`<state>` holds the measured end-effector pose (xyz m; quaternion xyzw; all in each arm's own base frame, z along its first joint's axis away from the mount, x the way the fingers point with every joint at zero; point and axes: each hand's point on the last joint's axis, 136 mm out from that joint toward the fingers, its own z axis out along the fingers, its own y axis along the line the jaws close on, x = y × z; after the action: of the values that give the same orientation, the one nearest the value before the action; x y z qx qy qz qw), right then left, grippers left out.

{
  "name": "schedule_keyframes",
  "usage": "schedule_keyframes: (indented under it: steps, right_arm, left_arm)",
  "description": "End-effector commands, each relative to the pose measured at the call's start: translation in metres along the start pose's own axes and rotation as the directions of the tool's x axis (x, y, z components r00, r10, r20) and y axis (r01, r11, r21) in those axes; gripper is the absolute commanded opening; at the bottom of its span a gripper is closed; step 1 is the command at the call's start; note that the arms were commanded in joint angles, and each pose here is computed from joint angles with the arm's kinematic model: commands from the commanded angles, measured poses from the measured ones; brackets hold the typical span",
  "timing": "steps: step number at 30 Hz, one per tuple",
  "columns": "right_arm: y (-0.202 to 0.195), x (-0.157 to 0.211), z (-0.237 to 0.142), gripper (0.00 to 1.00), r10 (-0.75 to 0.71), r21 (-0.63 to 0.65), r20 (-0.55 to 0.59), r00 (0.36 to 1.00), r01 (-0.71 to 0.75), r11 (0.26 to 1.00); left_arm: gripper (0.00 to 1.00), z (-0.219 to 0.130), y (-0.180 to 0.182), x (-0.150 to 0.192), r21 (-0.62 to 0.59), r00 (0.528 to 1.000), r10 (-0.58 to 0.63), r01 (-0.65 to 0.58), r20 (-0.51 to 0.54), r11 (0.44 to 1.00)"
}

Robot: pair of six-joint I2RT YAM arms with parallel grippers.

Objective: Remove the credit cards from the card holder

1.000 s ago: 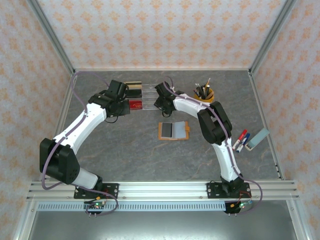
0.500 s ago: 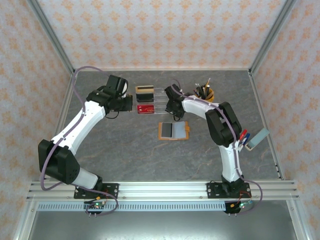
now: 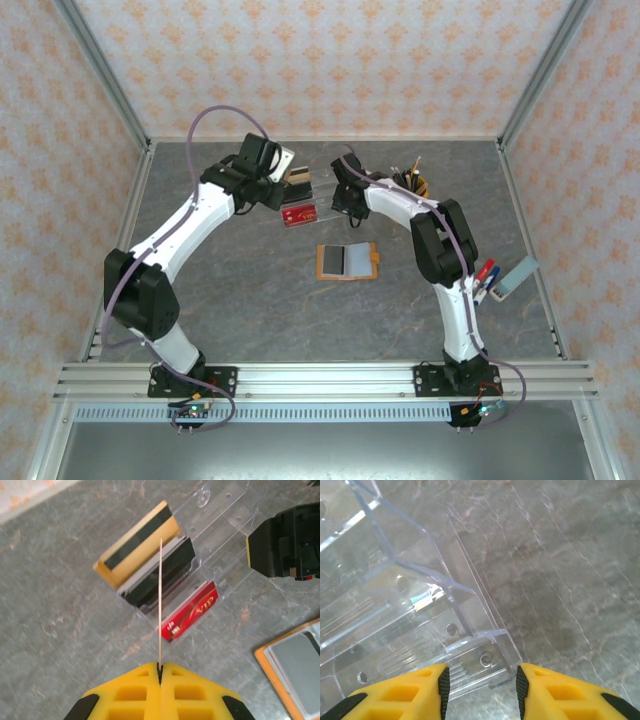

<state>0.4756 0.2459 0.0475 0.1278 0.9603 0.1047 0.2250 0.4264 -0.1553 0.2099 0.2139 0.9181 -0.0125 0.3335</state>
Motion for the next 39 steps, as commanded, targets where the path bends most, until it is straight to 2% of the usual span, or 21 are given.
schedule_keyframes:
  steps: [1,7,11,17,29,39]
  right_arm:
    - [-0.001,-0.006,-0.001,0.43,-0.040,0.022,0.006,0.999,0.039,0.999]
    - [0.015,-0.008,-0.038,0.51,-0.044,-0.095,0.019,0.999,0.046,0.994]
    - [0.021,-0.001,-0.070,0.60,-0.032,-0.190,0.021,0.999,0.035,0.981]
    - [0.021,0.016,-0.104,0.68,0.001,-0.292,-0.006,1.000,-0.003,0.956]
    - [0.009,0.030,-0.148,0.71,0.050,-0.345,0.000,0.999,-0.047,0.937]
    - [-0.001,0.039,-0.153,0.71,0.060,-0.333,-0.009,0.998,-0.059,0.941]
  left_arm:
    - [0.00,-0.001,0.011,-0.027,-0.053,0.991,0.124,-0.122,0.045,0.991]
    - [0.00,0.014,0.017,-0.042,-0.059,0.974,0.228,-0.227,0.009,0.972]
    - [0.00,0.026,0.018,-0.047,-0.012,0.959,0.283,-0.283,0.005,0.959]
    - [0.00,0.050,0.018,-0.047,0.050,0.937,0.347,-0.346,-0.036,0.937]
    - [0.00,0.079,0.025,-0.031,0.083,0.895,0.423,-0.415,-0.144,0.906]
    - [0.00,0.084,0.038,-0.014,0.066,0.835,0.488,-0.489,-0.253,0.870]
